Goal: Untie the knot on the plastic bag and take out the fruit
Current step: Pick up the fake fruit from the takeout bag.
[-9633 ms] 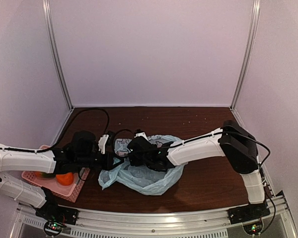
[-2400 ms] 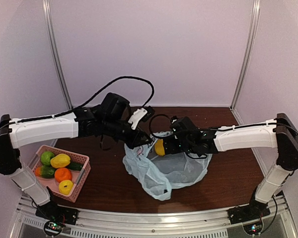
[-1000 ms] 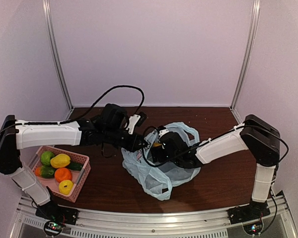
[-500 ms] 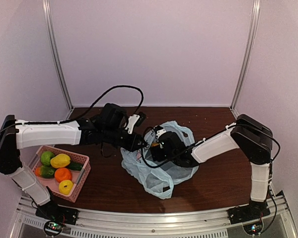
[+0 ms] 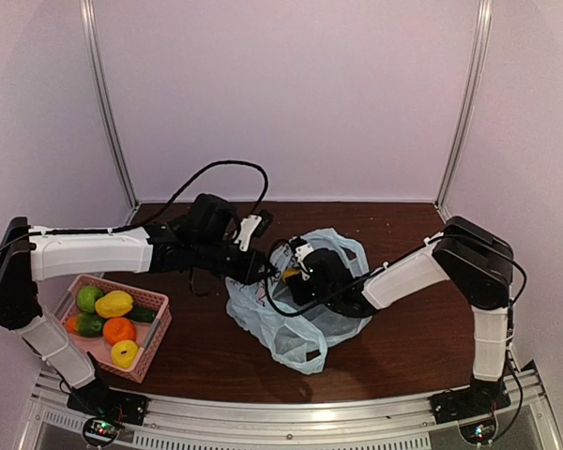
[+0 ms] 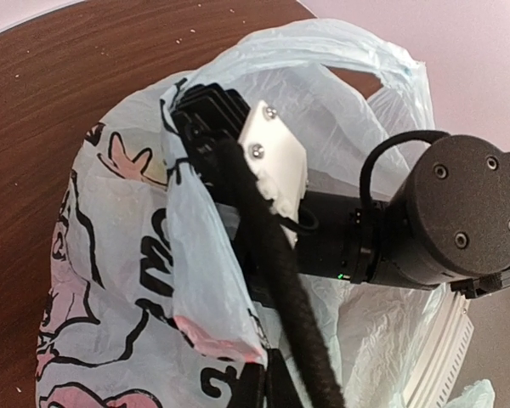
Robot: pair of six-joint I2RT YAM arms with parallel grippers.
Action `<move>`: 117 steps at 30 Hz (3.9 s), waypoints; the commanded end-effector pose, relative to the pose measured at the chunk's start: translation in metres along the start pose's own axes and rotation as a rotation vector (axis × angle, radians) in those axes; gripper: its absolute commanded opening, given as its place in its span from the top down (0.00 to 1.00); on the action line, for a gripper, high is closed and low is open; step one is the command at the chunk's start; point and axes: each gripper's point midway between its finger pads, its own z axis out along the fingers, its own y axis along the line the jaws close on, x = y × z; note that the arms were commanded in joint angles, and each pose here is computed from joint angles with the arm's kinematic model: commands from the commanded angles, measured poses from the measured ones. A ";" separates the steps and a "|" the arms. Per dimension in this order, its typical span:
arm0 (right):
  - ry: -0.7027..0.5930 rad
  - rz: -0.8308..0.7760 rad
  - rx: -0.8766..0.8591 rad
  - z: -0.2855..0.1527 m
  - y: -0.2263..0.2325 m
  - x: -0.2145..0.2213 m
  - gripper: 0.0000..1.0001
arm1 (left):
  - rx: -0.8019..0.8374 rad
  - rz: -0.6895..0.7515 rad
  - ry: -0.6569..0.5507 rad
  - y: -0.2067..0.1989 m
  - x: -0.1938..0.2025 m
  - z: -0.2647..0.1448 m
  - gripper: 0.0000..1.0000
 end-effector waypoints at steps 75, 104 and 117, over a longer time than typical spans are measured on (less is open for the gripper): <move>-0.152 0.070 -0.223 0.005 0.027 -0.045 0.59 | 0.235 -0.131 -0.025 0.025 -0.015 -0.038 1.00; -0.023 -0.036 -0.314 -0.092 0.076 -0.025 0.60 | 0.274 -0.052 0.061 0.014 -0.004 -0.006 1.00; -0.082 0.014 -0.303 -0.111 0.076 -0.060 0.60 | 0.161 -0.067 0.051 0.033 -0.002 -0.007 1.00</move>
